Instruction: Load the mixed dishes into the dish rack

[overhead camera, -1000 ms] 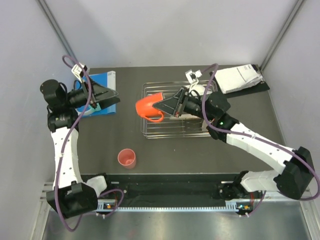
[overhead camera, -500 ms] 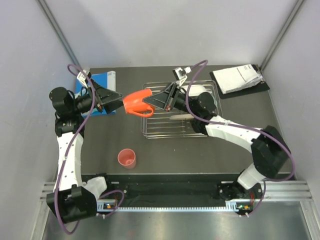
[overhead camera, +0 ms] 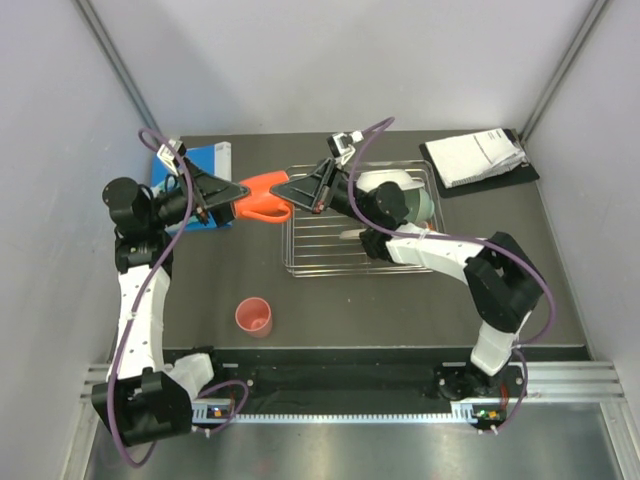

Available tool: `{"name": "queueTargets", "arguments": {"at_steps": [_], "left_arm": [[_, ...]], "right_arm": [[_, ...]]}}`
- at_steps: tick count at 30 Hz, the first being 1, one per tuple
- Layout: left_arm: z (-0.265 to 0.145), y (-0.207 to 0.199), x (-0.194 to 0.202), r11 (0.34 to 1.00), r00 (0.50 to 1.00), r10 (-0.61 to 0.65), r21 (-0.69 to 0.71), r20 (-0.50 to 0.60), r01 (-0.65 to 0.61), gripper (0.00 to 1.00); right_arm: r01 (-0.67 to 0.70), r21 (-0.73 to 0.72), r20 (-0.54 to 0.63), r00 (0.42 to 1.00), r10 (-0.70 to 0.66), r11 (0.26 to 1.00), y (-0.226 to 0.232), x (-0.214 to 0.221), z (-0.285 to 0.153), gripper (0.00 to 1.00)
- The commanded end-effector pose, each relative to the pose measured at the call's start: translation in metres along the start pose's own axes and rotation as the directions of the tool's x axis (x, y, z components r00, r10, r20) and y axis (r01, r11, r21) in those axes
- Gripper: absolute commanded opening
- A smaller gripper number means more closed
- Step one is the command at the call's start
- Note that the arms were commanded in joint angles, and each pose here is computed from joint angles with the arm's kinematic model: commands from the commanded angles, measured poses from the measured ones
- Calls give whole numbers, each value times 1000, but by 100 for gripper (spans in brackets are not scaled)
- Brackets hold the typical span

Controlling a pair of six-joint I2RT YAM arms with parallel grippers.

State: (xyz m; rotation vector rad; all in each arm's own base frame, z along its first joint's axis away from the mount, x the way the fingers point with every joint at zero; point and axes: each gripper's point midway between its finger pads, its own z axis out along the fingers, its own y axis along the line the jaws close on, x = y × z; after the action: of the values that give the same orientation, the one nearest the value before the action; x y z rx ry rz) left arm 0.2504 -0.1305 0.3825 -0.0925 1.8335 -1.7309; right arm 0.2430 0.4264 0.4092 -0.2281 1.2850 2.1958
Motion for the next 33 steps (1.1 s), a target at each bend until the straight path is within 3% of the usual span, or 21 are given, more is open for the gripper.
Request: {"name": "queueTargets", "arguments": {"at_steps": [1,15,16,21,22,23,25,28,29,33], "left_arm": [[1,-11,-2,998,998,59,24,13,-59,99],[5,-8,-1,998,998,64,28,12,-64,96],[5,-7,-1,997,998,68,29,11,-69,90],[6,-5,-4,997,997,74,21,20,-74,13],[7,-5,-4,997,997,74,19,19,-74,6],[7,-6,-5,996,996,92,18,19,-93,1],[7,-5,-5,996,996,92,9,17,-93,0],[7,-7,-7,994,994,108,7,16,-108,0],[7,-8,-8,993,993,116,7,16,-116,0],[7,-9,-10,992,991,130,5,16,-130,0]], "right_arm": [[132,-318,101,989,-105,939,84,-13,9,0],[108,-369,63,994,-91,923,81,0,28,0],[106,-369,59,994,-91,923,81,1,29,0],[101,-367,45,995,-90,925,80,4,28,0],[97,-363,41,995,-88,927,80,5,28,0],[95,-362,33,995,-89,927,81,6,28,0],[99,-342,27,995,-96,934,77,7,27,0],[101,-290,13,995,-101,952,66,6,22,27],[102,-282,18,995,-102,954,67,3,19,44],[110,-229,43,994,-103,967,57,-8,0,49]]}}
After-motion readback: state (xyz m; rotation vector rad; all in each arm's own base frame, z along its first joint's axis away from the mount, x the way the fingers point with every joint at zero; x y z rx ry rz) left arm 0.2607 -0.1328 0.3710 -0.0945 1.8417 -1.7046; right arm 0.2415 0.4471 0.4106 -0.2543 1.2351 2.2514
